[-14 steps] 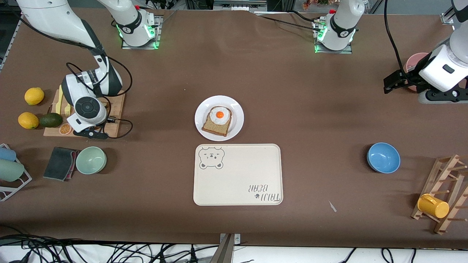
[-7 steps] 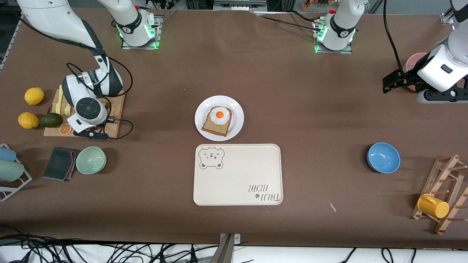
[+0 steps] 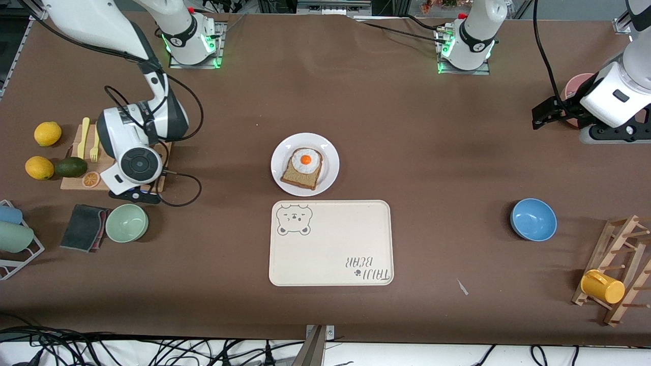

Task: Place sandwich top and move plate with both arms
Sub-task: 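Grasp the bread slice edge with the right gripper and lift, then carry the bread slice over the white plate with the right gripper, then lower the bread onto the egg slice and open the right gripper, then retract the right gripper while the left gripper reaches toward the plate, then grip the white plate rim with the left gripper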

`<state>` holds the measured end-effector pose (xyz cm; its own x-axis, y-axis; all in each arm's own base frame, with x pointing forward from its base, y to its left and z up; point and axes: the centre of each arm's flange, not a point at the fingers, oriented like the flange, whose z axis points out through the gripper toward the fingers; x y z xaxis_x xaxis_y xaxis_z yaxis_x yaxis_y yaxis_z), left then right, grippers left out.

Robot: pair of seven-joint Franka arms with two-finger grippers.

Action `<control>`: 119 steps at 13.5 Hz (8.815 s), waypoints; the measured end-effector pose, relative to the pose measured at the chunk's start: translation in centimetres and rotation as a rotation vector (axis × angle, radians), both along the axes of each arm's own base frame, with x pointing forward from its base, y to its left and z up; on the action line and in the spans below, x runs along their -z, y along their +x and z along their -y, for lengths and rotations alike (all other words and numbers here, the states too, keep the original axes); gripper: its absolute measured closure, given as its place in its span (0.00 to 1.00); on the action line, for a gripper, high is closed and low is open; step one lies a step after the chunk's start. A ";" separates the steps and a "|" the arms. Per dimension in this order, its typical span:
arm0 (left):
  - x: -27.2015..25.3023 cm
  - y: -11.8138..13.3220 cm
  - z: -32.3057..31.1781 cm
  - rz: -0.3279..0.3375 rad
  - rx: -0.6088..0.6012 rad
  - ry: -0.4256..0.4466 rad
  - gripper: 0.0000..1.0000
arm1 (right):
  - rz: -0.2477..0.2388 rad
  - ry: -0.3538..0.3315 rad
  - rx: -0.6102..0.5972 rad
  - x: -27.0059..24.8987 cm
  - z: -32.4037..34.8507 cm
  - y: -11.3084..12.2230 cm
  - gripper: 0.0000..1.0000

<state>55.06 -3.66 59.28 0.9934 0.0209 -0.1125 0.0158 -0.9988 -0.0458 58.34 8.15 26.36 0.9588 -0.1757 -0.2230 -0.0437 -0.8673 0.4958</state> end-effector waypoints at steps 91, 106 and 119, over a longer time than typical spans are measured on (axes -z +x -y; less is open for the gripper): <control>46.1 -5.9 29.1 0.015 -0.141 -1.086 0.00 | 0.221 0.565 -0.032 -32.4 10.5 -3.1 0.00; 47.5 -7.1 31.6 0.052 -0.128 -1.140 0.40 | 0.220 0.566 -0.035 -32.4 10.3 -3.1 0.00; 49.1 -7.5 31.2 0.082 -0.058 -1.130 0.89 | 0.218 0.567 -0.044 -32.4 9.9 -3.1 0.00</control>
